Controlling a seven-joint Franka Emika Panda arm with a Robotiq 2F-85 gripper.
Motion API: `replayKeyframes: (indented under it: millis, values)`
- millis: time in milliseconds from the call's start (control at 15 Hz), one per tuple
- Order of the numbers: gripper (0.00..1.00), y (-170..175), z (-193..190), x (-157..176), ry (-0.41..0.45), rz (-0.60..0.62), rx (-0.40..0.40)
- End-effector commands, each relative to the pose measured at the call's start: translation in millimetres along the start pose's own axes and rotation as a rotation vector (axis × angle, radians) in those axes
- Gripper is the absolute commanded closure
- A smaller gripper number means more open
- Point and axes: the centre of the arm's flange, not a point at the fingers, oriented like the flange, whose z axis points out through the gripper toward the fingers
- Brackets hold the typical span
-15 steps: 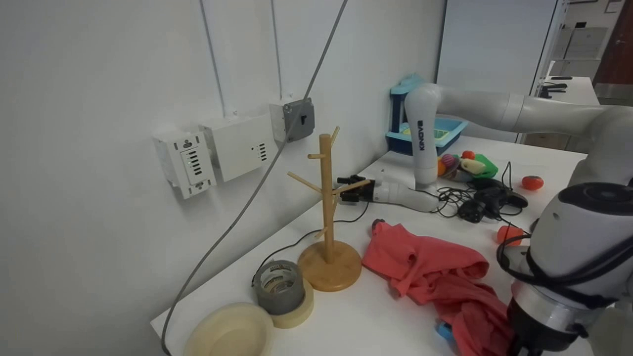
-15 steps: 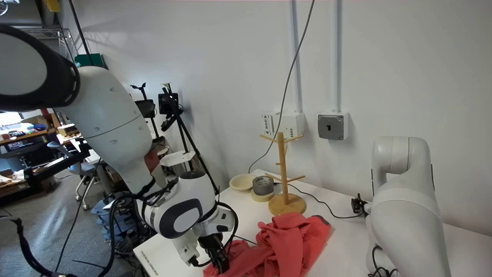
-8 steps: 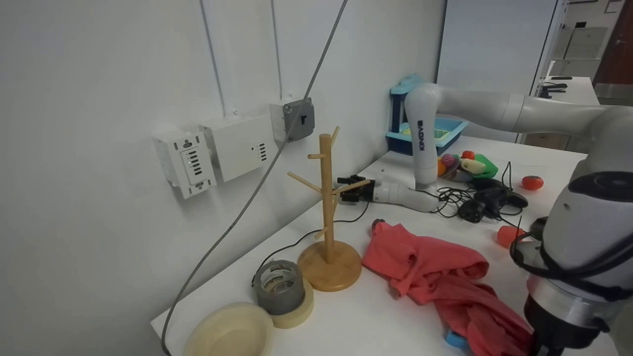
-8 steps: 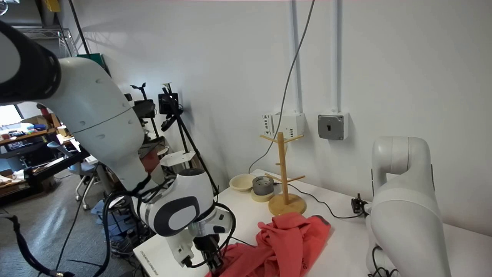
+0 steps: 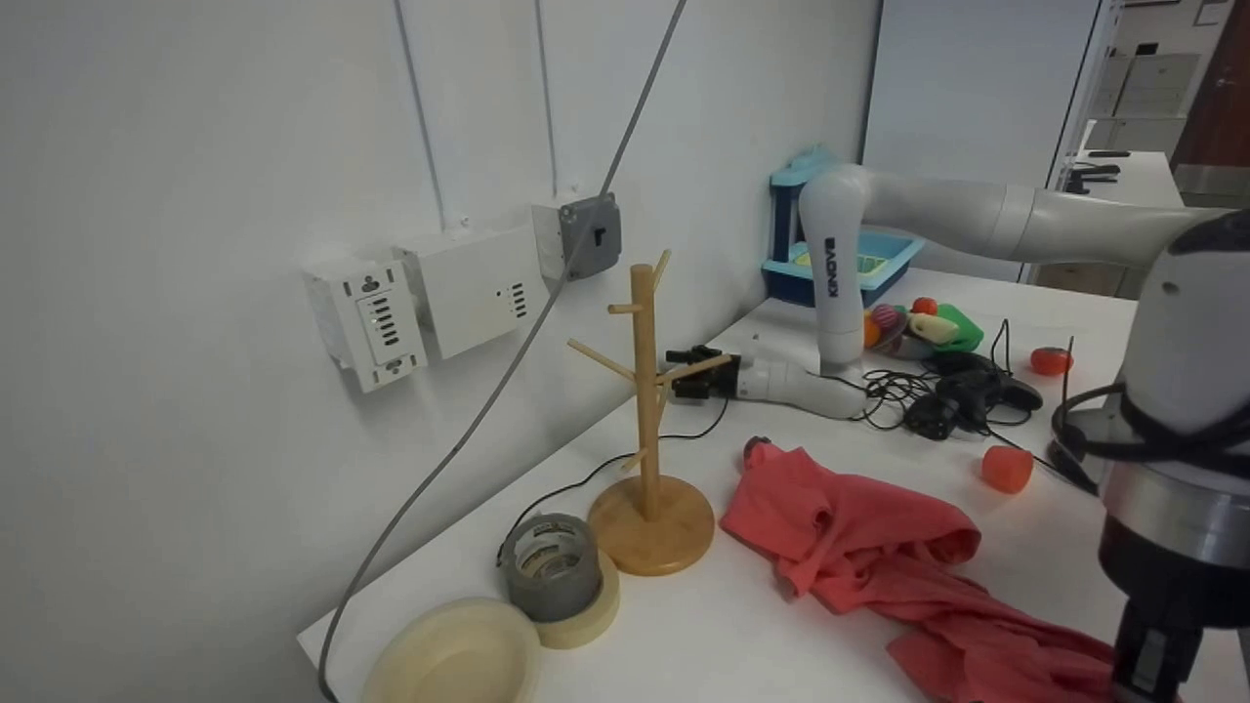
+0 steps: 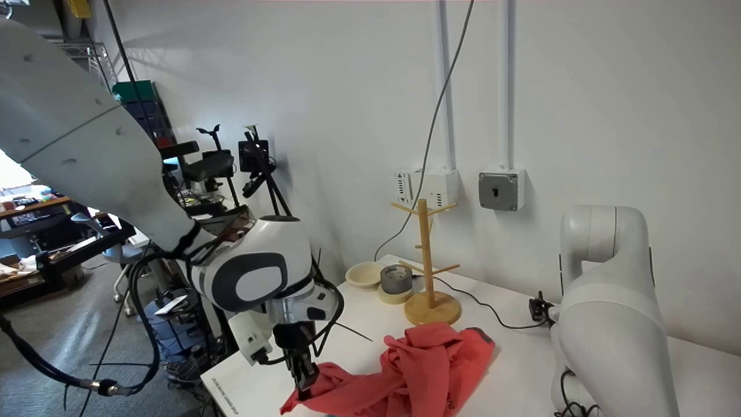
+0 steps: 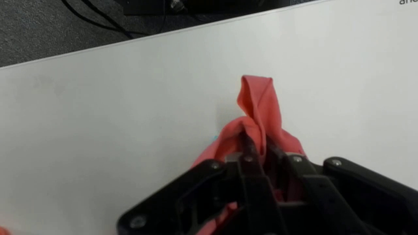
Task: Fold the shirt in half from bottom to top
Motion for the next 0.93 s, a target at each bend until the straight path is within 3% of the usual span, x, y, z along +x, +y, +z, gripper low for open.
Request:
replayKeyframes:
  millis: [0, 333, 867]
  values:
    - [0.97, 7.3, -41.0, 8.2, 0.072, 0.023, 0.007]
    - [0.97, 6.1, -64.5, 45.7, 0.233, 0.045, -0.016]
    - [0.97, 9.8, -85.2, 99.8, 0.591, 0.060, -0.116]
